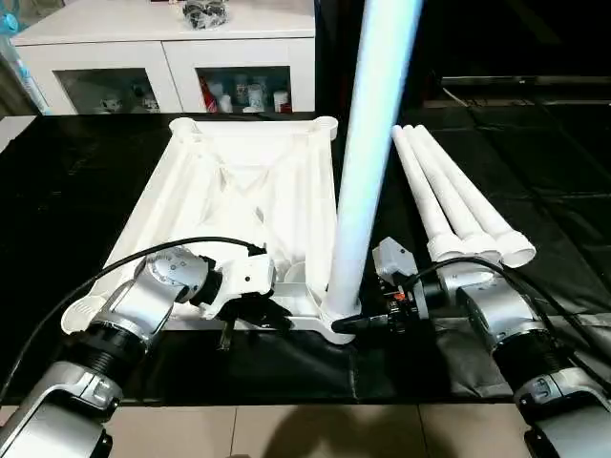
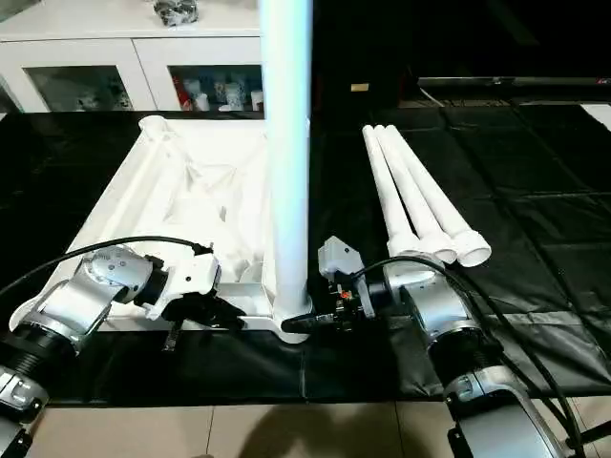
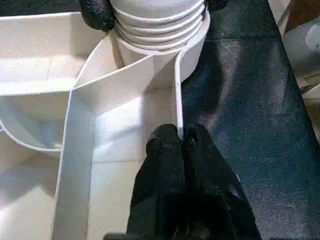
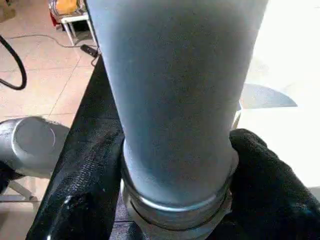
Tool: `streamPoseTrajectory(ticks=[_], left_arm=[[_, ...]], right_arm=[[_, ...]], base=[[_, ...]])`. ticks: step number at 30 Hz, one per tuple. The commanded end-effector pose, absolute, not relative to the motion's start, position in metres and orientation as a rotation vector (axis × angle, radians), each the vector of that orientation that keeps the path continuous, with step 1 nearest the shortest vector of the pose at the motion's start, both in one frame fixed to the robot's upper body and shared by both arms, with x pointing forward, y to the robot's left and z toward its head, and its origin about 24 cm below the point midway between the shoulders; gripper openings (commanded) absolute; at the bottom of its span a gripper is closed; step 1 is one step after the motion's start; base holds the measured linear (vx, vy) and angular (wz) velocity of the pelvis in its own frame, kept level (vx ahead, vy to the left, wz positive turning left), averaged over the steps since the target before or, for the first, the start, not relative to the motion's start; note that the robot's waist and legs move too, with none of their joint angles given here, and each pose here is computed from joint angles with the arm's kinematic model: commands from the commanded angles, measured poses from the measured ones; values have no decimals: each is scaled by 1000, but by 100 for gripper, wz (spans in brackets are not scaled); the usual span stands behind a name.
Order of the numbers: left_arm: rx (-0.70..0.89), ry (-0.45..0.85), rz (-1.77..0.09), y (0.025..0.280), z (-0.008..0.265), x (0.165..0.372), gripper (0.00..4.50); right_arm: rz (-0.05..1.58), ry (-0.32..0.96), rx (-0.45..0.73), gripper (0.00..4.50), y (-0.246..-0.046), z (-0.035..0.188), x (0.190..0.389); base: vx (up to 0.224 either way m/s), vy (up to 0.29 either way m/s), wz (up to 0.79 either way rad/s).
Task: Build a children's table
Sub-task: Rotate leg to tighten
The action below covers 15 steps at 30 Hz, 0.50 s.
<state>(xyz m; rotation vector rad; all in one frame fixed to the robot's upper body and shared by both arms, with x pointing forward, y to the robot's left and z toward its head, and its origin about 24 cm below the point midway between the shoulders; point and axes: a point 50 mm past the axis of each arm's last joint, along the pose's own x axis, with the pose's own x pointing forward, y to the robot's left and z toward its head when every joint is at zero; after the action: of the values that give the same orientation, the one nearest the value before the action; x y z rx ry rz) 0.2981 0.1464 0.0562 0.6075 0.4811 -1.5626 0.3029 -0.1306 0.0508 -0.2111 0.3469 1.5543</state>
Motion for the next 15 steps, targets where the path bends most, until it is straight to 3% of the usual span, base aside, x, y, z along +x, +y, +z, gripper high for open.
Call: streamPoseTrajectory(ticks=[1,4,9,15], left_arm=[[610,590,-1649,140,37,287,0],[528,562,-1517,133,36,296,0],[402,508,-1295,115,39,311,0],[248,470,-1030,84,47,326,0]], right_arm=[[1571,322,-177,274,-125,54,303],[1534,328,-107,274,-120,46,297],[1301,318,-66,274,-99,29,300],[963,331,86,273,-59,21,316]], base=[[0,0,0],[0,0,0],[0,0,0],[-18,2,-1]])
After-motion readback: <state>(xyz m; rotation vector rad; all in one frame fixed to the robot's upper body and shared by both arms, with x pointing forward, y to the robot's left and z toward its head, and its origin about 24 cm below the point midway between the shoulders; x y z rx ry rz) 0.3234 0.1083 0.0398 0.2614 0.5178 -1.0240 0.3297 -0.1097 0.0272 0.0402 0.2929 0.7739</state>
